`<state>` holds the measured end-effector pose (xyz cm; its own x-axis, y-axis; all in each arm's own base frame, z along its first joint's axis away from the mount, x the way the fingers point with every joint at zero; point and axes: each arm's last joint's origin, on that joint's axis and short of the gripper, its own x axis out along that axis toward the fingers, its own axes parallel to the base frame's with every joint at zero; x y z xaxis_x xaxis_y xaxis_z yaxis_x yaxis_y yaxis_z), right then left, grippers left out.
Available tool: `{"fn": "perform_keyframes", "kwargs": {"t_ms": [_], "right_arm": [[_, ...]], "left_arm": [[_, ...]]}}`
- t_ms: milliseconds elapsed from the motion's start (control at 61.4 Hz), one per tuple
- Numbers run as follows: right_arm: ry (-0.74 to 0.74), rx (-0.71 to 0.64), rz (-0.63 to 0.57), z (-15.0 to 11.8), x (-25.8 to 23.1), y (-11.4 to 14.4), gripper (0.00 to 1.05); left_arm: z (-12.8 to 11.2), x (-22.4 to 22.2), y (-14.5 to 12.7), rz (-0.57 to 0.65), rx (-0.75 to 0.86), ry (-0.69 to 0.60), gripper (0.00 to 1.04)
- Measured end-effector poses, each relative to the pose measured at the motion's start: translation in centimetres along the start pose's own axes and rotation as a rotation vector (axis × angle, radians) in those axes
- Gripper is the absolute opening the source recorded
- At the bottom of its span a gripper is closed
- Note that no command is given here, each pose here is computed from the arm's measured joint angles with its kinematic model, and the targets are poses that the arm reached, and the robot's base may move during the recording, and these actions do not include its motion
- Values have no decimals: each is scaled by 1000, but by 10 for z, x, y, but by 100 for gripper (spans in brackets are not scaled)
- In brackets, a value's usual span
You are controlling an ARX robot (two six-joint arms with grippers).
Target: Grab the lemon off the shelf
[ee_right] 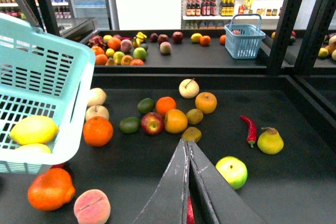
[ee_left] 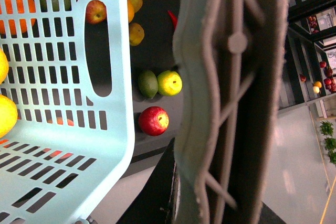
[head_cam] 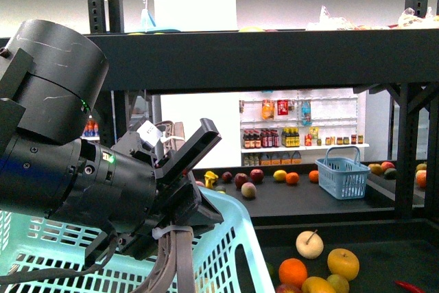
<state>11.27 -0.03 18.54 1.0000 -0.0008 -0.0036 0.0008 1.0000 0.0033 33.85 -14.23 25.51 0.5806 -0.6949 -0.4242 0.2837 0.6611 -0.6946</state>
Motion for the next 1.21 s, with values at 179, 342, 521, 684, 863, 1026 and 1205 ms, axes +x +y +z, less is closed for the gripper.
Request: {"fn": "perform_keyframes", "kwargs": {"t_ms": [179,342,521,684,863,1026,1205], "right_arm": [[-2,0,0,-6,-3,0,3],[31,0,0,-14,-11,0,3],[-12,0,-1,-17,-15,0,3],[-13,-1,-2,-17,-16,0,13],[-13,-1,-3,-17,-16,0,42],[-14,-1,-3,-17,-16,0,70],[-14,-1,-2,-17,-16,0,99]], "left_arm": [[0,0,0,0,0,0,11],[0,0,0,-1,0,0,11],[0,0,0,-1,1,1,11],[0,0,0,-1,-1,1,11],[0,0,0,0,-1,0,11],[0,0,0,-1,0,0,11],[6,1,-1,-38,-70,-152,11]]}}
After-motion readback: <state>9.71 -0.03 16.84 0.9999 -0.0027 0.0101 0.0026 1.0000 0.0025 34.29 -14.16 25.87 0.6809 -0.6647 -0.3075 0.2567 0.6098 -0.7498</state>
